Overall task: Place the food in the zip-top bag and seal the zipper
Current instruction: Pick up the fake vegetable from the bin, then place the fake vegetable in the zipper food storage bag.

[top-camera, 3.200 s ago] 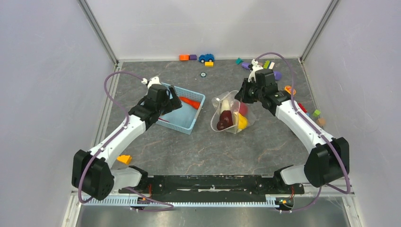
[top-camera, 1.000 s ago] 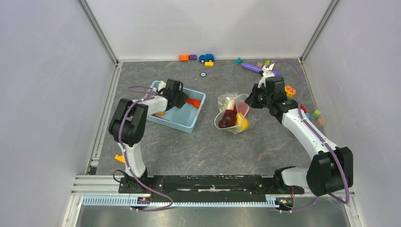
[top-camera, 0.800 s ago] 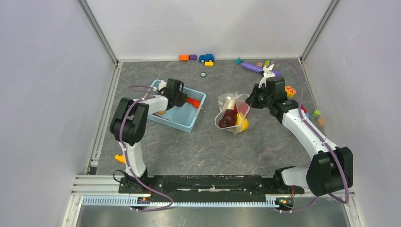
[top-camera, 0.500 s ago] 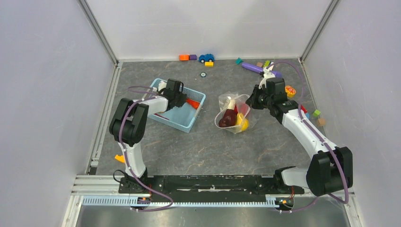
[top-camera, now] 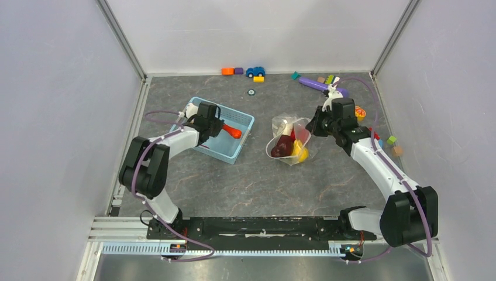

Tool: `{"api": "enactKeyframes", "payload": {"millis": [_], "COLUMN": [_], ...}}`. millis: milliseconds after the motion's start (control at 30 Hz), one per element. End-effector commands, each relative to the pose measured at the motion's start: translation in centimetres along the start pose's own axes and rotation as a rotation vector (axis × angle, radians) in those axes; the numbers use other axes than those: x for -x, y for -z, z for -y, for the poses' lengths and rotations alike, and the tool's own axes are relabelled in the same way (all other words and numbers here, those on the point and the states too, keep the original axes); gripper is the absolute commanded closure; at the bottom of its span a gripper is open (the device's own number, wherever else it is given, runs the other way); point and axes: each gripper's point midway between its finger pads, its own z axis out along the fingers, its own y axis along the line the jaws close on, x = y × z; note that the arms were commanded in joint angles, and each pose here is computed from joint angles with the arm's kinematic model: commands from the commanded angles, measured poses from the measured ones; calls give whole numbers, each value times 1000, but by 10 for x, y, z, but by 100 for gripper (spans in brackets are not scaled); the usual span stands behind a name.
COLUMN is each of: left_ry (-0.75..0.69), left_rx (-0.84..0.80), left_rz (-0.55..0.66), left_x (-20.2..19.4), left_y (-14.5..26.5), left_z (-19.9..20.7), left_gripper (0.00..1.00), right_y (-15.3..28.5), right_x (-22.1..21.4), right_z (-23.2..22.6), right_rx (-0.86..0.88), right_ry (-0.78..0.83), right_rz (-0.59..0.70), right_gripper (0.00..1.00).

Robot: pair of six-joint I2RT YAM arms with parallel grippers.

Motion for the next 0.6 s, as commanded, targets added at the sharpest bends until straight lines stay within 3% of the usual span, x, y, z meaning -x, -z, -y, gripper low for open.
{"api": "enactKeyframes", "payload": {"millis": [0, 133, 300, 567], "left_ry": [-10, -60, -169, -396], "left_rx": [-73, -125, -353, -831], "left_rz": [125, 191, 223, 164], "left_x": [31, 48, 58, 19], "left_y": [28, 53, 91, 175], "left_z": [19, 29, 74, 149], "left_gripper": [98, 98, 98, 98], "right_y": [8, 14, 21, 35], "right_x": [16, 23, 24, 27], "right_z": [-4, -11, -23, -39], "right_rx": [19, 42, 95, 166], "right_ry": [28, 42, 54, 67], "right_rz": [60, 66, 40, 28], "right_gripper": [97, 97, 96, 97]}}
